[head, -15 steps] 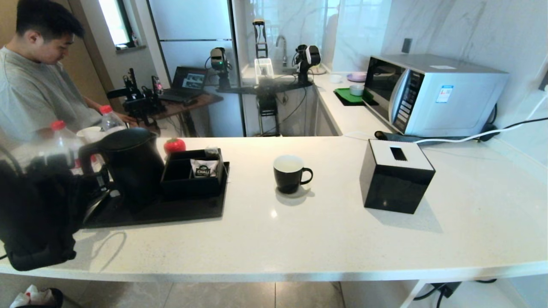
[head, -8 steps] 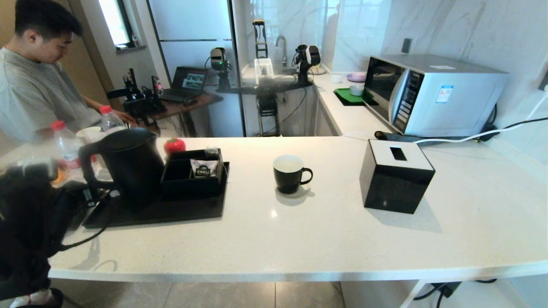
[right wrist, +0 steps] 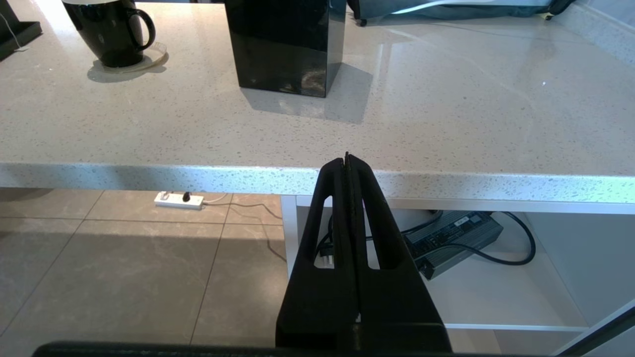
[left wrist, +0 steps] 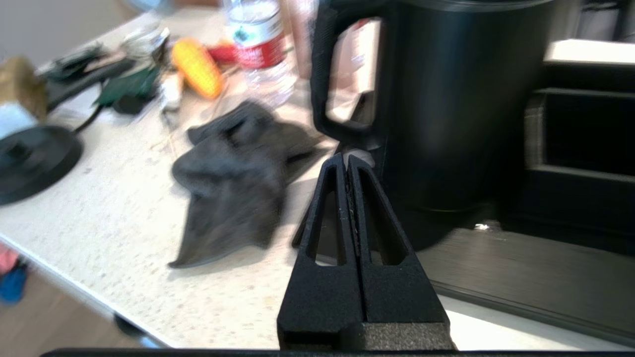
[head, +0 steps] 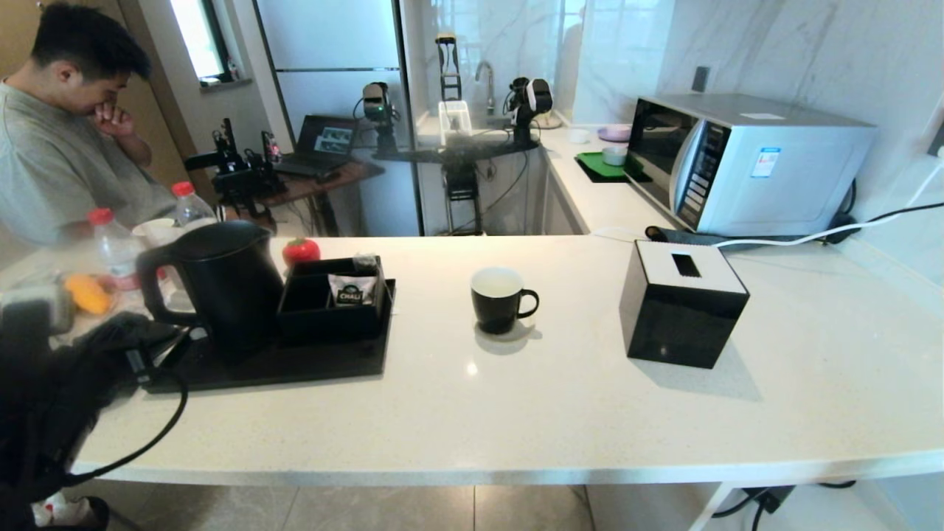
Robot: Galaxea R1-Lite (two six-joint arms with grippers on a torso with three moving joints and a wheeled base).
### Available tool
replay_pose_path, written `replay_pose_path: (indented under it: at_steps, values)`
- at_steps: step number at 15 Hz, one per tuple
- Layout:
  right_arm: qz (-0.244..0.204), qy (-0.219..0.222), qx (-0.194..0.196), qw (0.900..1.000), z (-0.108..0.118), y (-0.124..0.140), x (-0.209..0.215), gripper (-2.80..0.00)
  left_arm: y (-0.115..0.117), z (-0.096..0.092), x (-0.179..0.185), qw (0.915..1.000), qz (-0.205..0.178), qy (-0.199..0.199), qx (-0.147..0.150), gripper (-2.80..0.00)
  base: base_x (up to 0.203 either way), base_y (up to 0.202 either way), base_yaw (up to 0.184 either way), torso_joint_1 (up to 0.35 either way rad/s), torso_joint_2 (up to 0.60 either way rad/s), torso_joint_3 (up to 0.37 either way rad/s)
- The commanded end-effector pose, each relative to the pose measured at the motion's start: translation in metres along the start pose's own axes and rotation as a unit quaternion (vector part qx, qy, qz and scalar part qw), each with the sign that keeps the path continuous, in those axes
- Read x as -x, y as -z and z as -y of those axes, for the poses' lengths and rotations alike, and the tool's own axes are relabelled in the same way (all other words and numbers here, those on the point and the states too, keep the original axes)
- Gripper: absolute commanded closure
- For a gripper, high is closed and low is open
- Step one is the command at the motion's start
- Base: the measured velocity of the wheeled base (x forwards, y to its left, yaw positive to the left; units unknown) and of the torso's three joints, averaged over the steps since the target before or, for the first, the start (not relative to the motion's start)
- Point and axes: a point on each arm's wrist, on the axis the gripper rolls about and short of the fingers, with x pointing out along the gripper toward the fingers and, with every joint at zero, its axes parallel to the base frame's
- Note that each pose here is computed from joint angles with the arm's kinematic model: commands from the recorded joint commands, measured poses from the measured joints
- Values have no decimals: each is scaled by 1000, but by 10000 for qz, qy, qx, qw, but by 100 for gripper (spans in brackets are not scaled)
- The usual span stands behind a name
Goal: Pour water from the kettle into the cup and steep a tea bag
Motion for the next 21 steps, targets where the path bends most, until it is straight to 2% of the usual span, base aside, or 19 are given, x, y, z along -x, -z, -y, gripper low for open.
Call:
replay_pose_path:
  at_steps: [1, 5, 9, 12, 15, 19, 21]
  values:
    - [-7, -3, 2, 10000, 0, 0, 0, 0, -19, 7, 14, 9982, 547, 217, 110, 0, 0, 0, 0, 0, 0, 0]
    - [-7, -3, 2, 10000, 0, 0, 0, 0, -28, 39, 31, 9913, 778, 1048, 193, 0, 0, 0, 0, 0, 0, 0]
    - [-7, -3, 2, 10000, 0, 0, 0, 0, -39, 75, 59, 9725, 947, 2110, 271, 0, 0, 0, 0, 0, 0, 0]
    - [-7, -3, 2, 10000, 0, 0, 0, 0, -60, 93, 68, 9620, 925, 2556, 275, 0, 0, 0, 0, 0, 0, 0]
    - [-7, -3, 2, 10000, 0, 0, 0, 0, -84, 99, 69, 9619, 457, 2694, 104, 0, 0, 0, 0, 0, 0, 0]
    - [-7, -3, 2, 10000, 0, 0, 0, 0, -115, 101, 69, 9621, -232, 2717, 57, 0, 0, 0, 0, 0, 0, 0]
    - [-7, -3, 2, 10000, 0, 0, 0, 0, -119, 108, 56, 9605, -466, 2745, -10, 0, 0, 0, 0, 0, 0, 0]
